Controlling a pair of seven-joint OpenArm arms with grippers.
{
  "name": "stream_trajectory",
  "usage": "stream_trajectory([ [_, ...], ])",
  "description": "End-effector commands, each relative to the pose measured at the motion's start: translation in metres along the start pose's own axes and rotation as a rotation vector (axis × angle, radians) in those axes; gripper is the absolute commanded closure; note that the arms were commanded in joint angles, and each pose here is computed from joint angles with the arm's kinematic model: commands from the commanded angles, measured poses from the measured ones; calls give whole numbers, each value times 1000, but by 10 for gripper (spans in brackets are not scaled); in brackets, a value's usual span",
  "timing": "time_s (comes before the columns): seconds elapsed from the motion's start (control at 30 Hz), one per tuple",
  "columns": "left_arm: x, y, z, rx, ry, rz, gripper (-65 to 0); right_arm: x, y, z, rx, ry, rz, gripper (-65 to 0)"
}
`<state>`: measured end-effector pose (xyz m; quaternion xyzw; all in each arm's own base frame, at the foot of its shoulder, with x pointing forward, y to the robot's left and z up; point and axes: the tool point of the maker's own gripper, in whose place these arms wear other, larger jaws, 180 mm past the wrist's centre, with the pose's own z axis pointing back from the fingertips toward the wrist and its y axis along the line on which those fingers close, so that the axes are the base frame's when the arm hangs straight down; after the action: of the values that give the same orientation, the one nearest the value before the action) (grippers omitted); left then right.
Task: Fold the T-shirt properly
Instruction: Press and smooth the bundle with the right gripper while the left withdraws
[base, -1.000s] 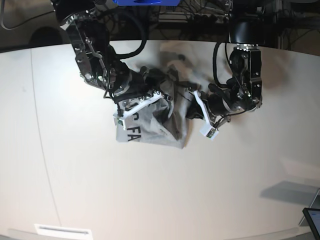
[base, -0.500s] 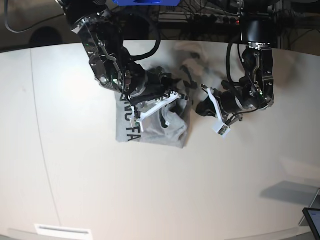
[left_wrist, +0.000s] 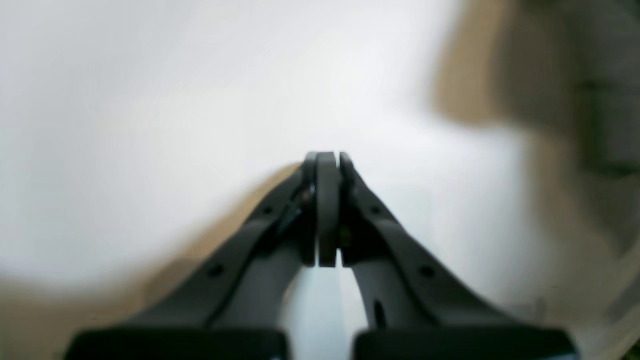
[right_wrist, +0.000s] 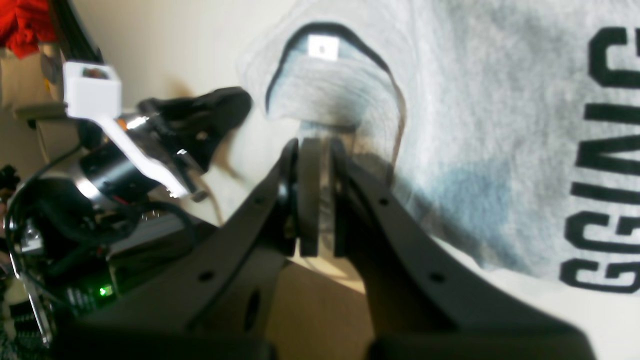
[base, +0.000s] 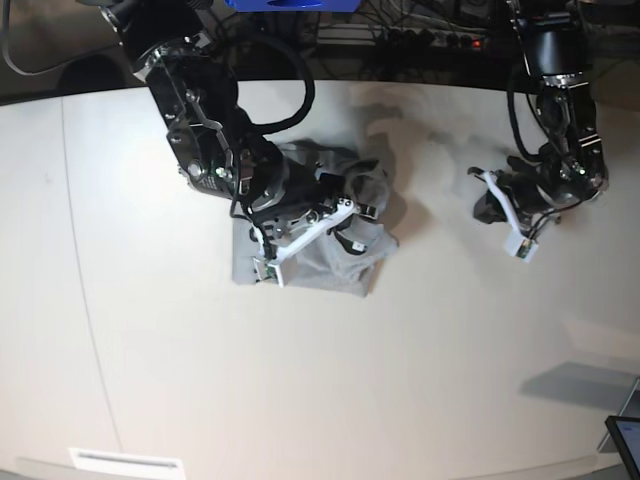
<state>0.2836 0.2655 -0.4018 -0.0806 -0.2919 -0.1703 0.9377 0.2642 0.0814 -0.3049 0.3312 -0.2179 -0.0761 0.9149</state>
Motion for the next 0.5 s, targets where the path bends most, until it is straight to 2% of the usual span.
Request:
stream_trajectory([
  [0.0, -2, 17, 10, 49, 25, -13, 0, 13, 12, 3, 33, -36, 25, -29],
  [0.23, -25, 53, 43, 150, 48, 25, 0, 16, 15, -9, 65, -24, 186, -29],
  [0.47, -27, 50, 51, 164, 45, 2, 0, 35, 2, -29, 2, -5, 209, -29],
])
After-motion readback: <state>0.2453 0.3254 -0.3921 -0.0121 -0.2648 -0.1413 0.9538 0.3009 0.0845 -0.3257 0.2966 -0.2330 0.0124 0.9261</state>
